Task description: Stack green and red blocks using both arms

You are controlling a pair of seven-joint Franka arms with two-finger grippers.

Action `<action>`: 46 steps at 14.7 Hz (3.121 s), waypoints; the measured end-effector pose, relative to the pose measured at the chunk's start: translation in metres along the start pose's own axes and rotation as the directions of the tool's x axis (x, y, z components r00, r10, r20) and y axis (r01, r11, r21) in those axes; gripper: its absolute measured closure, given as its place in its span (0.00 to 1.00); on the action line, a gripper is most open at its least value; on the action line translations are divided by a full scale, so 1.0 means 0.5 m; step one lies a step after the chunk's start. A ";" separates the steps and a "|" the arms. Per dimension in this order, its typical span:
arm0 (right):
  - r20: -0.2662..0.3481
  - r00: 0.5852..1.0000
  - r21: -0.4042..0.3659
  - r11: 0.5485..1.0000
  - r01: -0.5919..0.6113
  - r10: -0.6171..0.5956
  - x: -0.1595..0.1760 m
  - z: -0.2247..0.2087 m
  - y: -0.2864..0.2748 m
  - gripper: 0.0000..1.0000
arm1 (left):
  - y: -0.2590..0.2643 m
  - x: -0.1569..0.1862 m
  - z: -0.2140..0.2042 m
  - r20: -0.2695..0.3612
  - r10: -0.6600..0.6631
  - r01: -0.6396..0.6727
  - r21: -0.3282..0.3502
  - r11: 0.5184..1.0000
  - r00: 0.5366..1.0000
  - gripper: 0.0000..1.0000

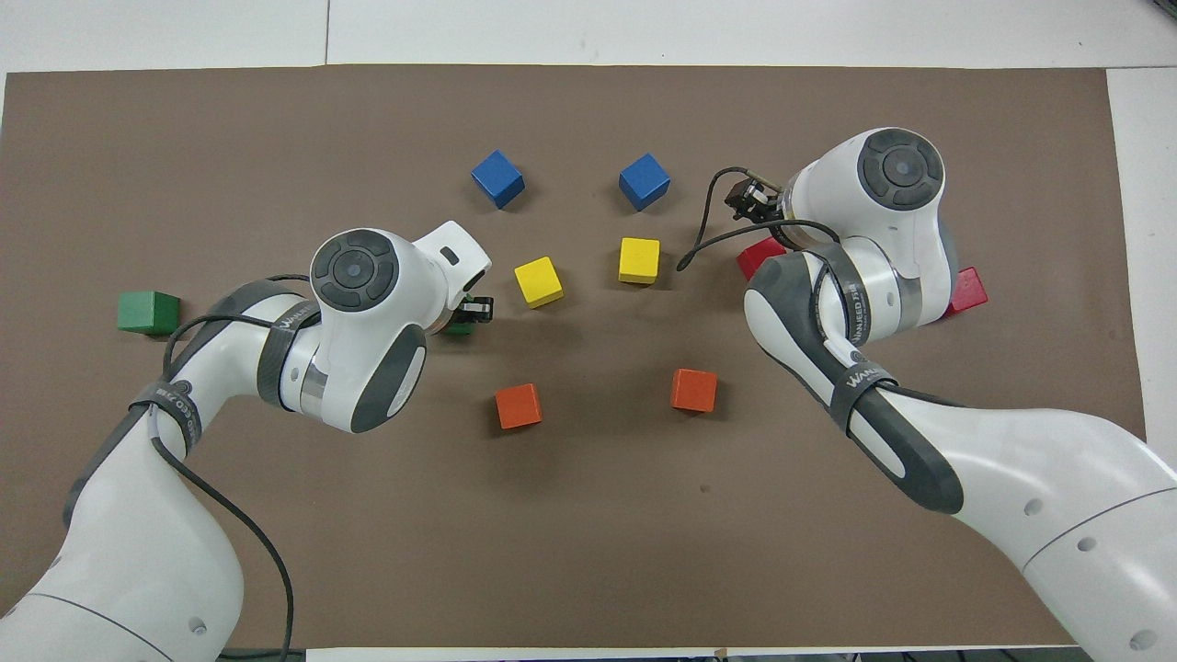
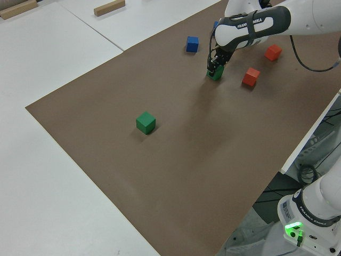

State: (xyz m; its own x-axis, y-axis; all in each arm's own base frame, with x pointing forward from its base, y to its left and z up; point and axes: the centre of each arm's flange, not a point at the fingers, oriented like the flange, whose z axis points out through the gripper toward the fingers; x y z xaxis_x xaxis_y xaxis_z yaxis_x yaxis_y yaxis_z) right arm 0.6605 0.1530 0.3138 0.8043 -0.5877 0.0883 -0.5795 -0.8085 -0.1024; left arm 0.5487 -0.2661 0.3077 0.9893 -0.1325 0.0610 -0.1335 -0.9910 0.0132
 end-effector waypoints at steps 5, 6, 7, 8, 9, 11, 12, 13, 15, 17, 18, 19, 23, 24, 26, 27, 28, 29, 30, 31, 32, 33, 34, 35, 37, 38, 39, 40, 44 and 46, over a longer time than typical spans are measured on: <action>0.017 1.000 -0.019 1.000 0.003 -0.003 -0.010 0.016 0.009 0.00 | -0.045 0.024 -0.031 -0.015 -0.041 0.041 0.005 0.999 0.999 0.45; 0.020 1.000 -0.023 1.000 0.010 -0.010 -0.013 0.020 0.010 0.00 | -0.084 0.037 -0.061 -0.017 -0.066 0.066 0.009 0.998 0.998 0.45; 0.022 0.999 -0.024 0.999 0.026 -0.025 -0.016 0.022 0.010 0.00 | -0.134 0.048 -0.098 -0.017 -0.082 0.082 0.015 0.997 0.997 0.45; 0.024 0.999 -0.024 0.998 0.050 -0.049 -0.020 0.023 0.008 0.00 | -0.193 0.053 -0.139 -0.015 -0.087 0.088 0.021 0.996 0.996 0.45; 0.027 0.996 -0.023 0.996 0.082 -0.081 -0.026 0.024 0.004 0.00 | -0.254 0.053 -0.173 -0.012 -0.087 0.087 0.027 0.996 0.996 0.45; 0.032 0.989 -0.022 0.989 0.146 -0.145 -0.047 0.025 -0.012 0.00 | -0.397 0.041 -0.223 0.002 -0.067 0.067 0.039 0.997 0.998 0.45; 0.034 0.986 -0.022 0.986 0.163 -0.162 -0.059 0.025 -0.021 0.00 | -0.466 0.032 -0.233 0.011 -0.061 0.061 0.043 0.997 0.998 0.45; 0.037 0.984 -0.023 0.984 0.175 -0.174 -0.068 0.025 -0.027 0.00 | -0.531 0.021 -0.234 0.018 -0.060 0.059 0.045 0.997 0.998 0.45; 0.048 0.977 -0.030 0.977 0.211 -0.209 -0.075 0.026 -0.030 0.00 | -0.643 -0.005 -0.226 0.031 -0.078 0.076 0.047 0.996 0.996 0.45; 0.064 0.964 -0.041 0.965 0.260 -0.257 -0.077 0.026 -0.025 0.00 | -0.705 -0.025 -0.221 0.037 -0.109 0.107 0.042 0.993 0.993 0.45; 0.069 0.960 -0.044 0.960 0.275 -0.272 -0.078 0.026 -0.023 0.07 | -0.723 -0.031 -0.221 0.037 -0.111 0.109 0.038 0.993 0.993 0.45; 0.071 0.958 -0.045 0.958 0.283 -0.279 -0.078 0.027 -0.022 0.17 | -0.739 -0.036 -0.220 0.035 -0.105 0.105 0.027 0.994 0.994 0.45; 0.080 0.955 -0.052 0.956 0.289 -0.284 -0.080 0.029 -0.019 0.45 | -0.800 -0.054 -0.199 0.005 -0.071 0.071 -0.006 0.997 0.997 0.45; 0.084 0.954 -0.056 0.954 0.293 -0.288 -0.079 0.027 -0.016 0.45 | -0.804 -0.054 -0.189 0.003 -0.065 0.065 -0.006 0.998 0.998 0.45; 0.090 0.946 -0.064 0.946 0.318 -0.312 -0.061 0.009 -0.007 0.45 | -0.802 -0.047 -0.173 -0.002 -0.056 0.056 -0.005 0.998 0.998 0.45; 0.097 0.937 -0.070 0.937 0.343 -0.336 -0.043 -0.013 0.001 0.45 | -0.801 -0.045 -0.167 -0.004 -0.053 0.053 -0.005 0.999 0.999 0.45; 0.099 0.925 -0.072 0.925 0.373 -0.366 -0.015 -0.043 0.015 0.45 | -0.801 -0.042 -0.161 -0.007 -0.050 0.050 -0.004 0.999 0.999 0.45; 0.092 0.911 -0.067 0.910 0.409 -0.402 0.016 -0.080 0.033 0.45 | -0.803 -0.041 -0.156 -0.011 -0.045 0.045 -0.002 0.999 0.999 0.45; 0.078 0.895 -0.061 0.894 0.445 -0.440 0.044 -0.116 0.053 0.45 | -0.806 -0.040 -0.152 -0.015 -0.041 0.041 -0.002 0.999 0.999 0.45; 0.063 0.873 -0.056 0.871 0.487 -0.484 0.070 -0.154 0.078 0.45 | -0.810 -0.039 -0.148 -0.020 -0.040 0.040 -0.007 0.999 0.999 0.45; 0.054 0.848 -0.055 0.846 0.530 -0.528 0.092 -0.186 0.103 0.45 | -0.813 -0.039 -0.144 -0.026 -0.042 0.042 -0.014 0.999 0.999 0.45; 0.056 0.815 -0.056 0.813 0.579 -0.577 0.114 -0.216 0.134 0.45 | -0.817 -0.039 -0.140 -0.030 -0.045 0.045 -0.017 0.999 0.999 0.45; 0.065 0.787 -0.059 0.785 0.617 -0.614 0.133 -0.241 0.168 0.45 | -0.819 -0.038 -0.137 -0.034 -0.049 0.048 -0.019 0.999 0.998 0.45; 0.078 0.765 -0.061 0.763 0.643 -0.639 0.152 -0.265 0.205 0.45 | -0.820 -0.038 -0.134 -0.041 -0.055 0.054 -0.022 0.998 0.998 0.45; 0.101 0.737 -0.063 0.735 0.675 -0.668 0.175 -0.297 0.274 0.45 | -0.825 -0.042 -0.126 -0.051 -0.071 0.070 -0.030 0.997 0.996 0.45; 0.108 0.723 -0.062 0.721 0.690 -0.682 0.179 -0.303 0.302 0.45 | -0.827 -0.045 -0.123 -0.053 -0.075 0.074 -0.031 0.997 0.996 0.45; 0.115 0.711 -0.061 0.710 0.702 -0.693 0.180 -0.300 0.325 0.45 | -0.829 -0.047 -0.121 -0.055 -0.078 0.076 -0.030 0.997 0.995 0.45; 0.115 0.703 -0.060 0.701 0.711 -0.702 0.182 -0.293 0.343 0.45 | -0.831 -0.047 -0.120 -0.060 -0.079 0.077 -0.027 0.997 0.995 0.45; 0.069 0.686 -0.069 0.682 0.728 -0.724 0.186 -0.239 0.390 0.45 | -0.828 -0.046 -0.116 -0.087 -0.077 0.076 -0.017 0.997 0.993 0.45; 0.071 0.690 -0.068 0.686 0.724 -0.721 0.182 -0.217 0.408 0.45 | -0.828 -0.045 -0.115 -0.102 -0.076 0.075 -0.011 0.997 0.992 0.45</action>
State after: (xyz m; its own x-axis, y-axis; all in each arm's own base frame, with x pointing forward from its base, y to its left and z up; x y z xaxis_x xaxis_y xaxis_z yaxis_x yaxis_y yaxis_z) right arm 0.6009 -0.0688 0.4084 0.9817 0.1795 0.0640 0.1757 -0.9826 0.0611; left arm 0.5785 0.1484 0.3585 0.9854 -0.0539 0.1613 -0.0592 -0.9978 0.0283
